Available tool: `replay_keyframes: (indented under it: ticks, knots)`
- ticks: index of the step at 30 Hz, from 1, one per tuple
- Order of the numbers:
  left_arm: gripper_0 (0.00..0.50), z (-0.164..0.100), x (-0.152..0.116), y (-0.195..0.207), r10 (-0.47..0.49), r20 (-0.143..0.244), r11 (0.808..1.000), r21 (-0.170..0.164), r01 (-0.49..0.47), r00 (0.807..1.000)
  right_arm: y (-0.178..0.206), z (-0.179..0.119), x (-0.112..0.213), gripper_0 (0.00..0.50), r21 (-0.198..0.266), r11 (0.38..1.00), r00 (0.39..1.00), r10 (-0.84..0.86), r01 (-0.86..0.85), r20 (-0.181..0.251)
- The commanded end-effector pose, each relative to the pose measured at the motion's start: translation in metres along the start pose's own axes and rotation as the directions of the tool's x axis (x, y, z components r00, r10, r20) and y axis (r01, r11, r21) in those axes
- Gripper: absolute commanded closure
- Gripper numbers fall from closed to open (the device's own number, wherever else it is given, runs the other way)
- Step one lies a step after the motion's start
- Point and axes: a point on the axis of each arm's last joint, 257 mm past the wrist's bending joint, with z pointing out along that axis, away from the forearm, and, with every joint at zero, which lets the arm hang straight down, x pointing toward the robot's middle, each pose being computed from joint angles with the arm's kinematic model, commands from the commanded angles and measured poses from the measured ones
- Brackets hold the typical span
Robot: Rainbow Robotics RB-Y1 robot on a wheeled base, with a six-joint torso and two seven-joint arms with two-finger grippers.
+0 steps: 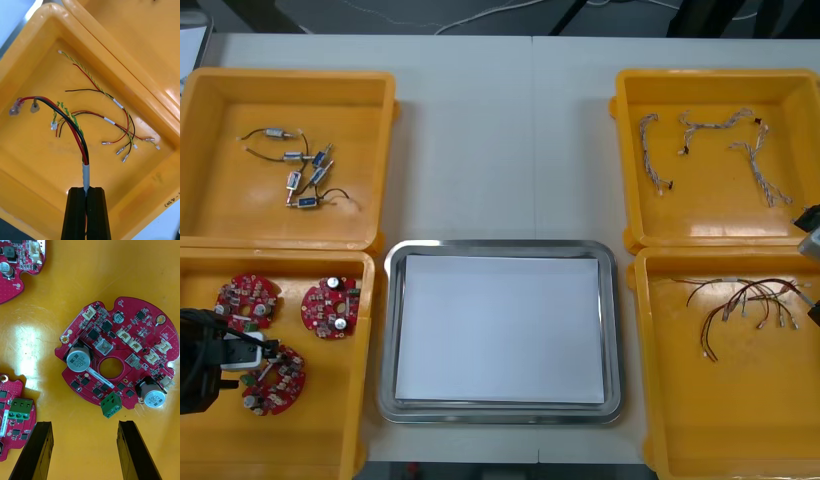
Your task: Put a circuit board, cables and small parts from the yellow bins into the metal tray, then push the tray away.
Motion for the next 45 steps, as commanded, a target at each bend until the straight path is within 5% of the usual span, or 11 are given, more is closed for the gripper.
replay_keyframes:
  ticks: [1,27,29,32,33,34,37,45]
  knots:
    - [0.000,0.002,0.018,-0.017,-0.086,-0.039,0.996,0.013,0.087,0.996,0.014,0.000,-0.020,0.500,-0.015,1.000,0.999,-0.027,0.027,0.033]
    - [0.056,0.025,0.013,-0.033,-0.064,-0.033,0.998,0.015,0.065,0.997,0.040,0.008,-0.054,0.500,-0.061,0.989,0.990,-0.130,0.133,0.056]
    - [0.079,0.026,0.013,-0.032,-0.063,-0.034,0.998,0.014,0.064,0.997,0.039,0.010,-0.054,0.500,-0.055,0.989,0.990,-0.134,0.136,0.046]
    - [0.237,0.026,0.015,-0.033,-0.065,-0.037,0.998,0.014,0.066,0.997,0.037,0.011,-0.052,0.500,-0.044,0.989,0.990,-0.140,0.141,0.031]
    - [0.237,0.026,0.015,-0.033,-0.065,-0.037,0.998,0.014,0.066,0.997,0.037,0.011,-0.052,0.500,-0.044,0.989,0.990,-0.140,0.141,0.031]
    - [0.360,0.026,0.015,-0.033,-0.065,-0.037,0.998,0.014,0.066,0.997,0.037,0.012,-0.052,0.500,-0.045,0.990,0.990,-0.136,0.137,0.030]
    - [0.489,0.026,0.014,-0.033,-0.067,-0.033,0.998,0.016,0.067,0.997,0.037,0.012,-0.052,0.500,-0.046,0.990,0.991,-0.133,0.134,0.029]
    - [0.500,0.026,0.012,-0.034,-0.070,-0.025,0.997,0.019,0.071,0.997,0.033,0.011,-0.052,0.500,-0.032,0.991,0.992,-0.127,0.128,0.026]
